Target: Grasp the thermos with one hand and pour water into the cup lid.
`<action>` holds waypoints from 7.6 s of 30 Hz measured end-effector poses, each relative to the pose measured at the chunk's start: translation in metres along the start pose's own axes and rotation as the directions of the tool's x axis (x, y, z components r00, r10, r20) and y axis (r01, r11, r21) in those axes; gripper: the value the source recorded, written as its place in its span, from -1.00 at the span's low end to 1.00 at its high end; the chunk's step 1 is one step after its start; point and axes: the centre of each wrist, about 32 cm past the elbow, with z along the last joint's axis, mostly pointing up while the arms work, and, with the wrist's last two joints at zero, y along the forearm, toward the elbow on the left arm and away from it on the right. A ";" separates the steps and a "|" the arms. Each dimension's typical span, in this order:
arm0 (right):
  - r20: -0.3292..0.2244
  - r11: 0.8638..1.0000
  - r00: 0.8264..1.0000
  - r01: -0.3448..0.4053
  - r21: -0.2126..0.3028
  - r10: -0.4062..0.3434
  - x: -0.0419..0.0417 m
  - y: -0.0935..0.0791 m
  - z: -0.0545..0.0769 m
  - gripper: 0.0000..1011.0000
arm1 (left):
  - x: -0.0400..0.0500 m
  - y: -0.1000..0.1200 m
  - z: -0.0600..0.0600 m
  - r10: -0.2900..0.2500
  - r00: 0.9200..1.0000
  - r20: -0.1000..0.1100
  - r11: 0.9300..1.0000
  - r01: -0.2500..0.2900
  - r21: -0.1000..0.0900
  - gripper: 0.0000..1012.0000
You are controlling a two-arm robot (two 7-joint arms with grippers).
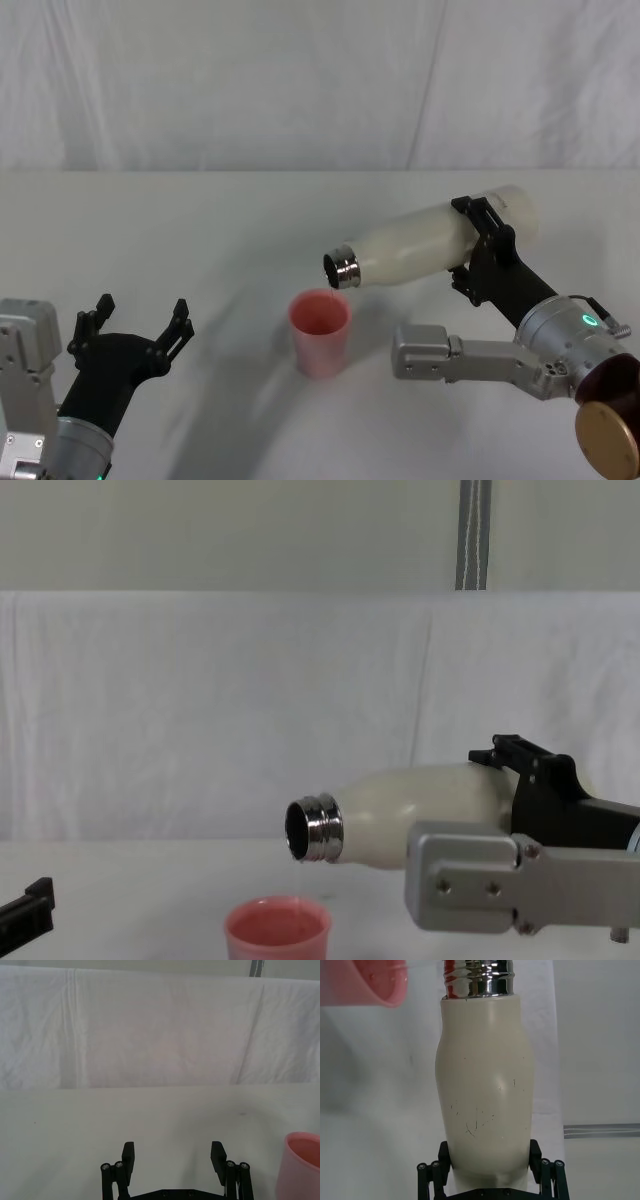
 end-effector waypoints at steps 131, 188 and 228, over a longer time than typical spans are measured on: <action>-1.000 0.999 0.022 0.041 -0.015 -0.016 -0.0459 -0.038 -0.063 0.89 | 0.0000 0.000 0.000 0.000 1.000 0.000 1.000 0.000 0.000 0.98; -0.999 1.000 0.045 0.020 -0.005 -0.005 -0.0544 -0.027 -0.061 0.89 | 0.0000 0.000 0.000 0.000 1.000 0.000 1.000 0.000 0.000 0.98; -0.999 1.000 0.044 0.022 -0.006 -0.007 -0.0541 -0.027 -0.061 0.98 | 0.0000 0.000 0.000 0.000 1.000 0.000 1.000 0.000 0.000 0.98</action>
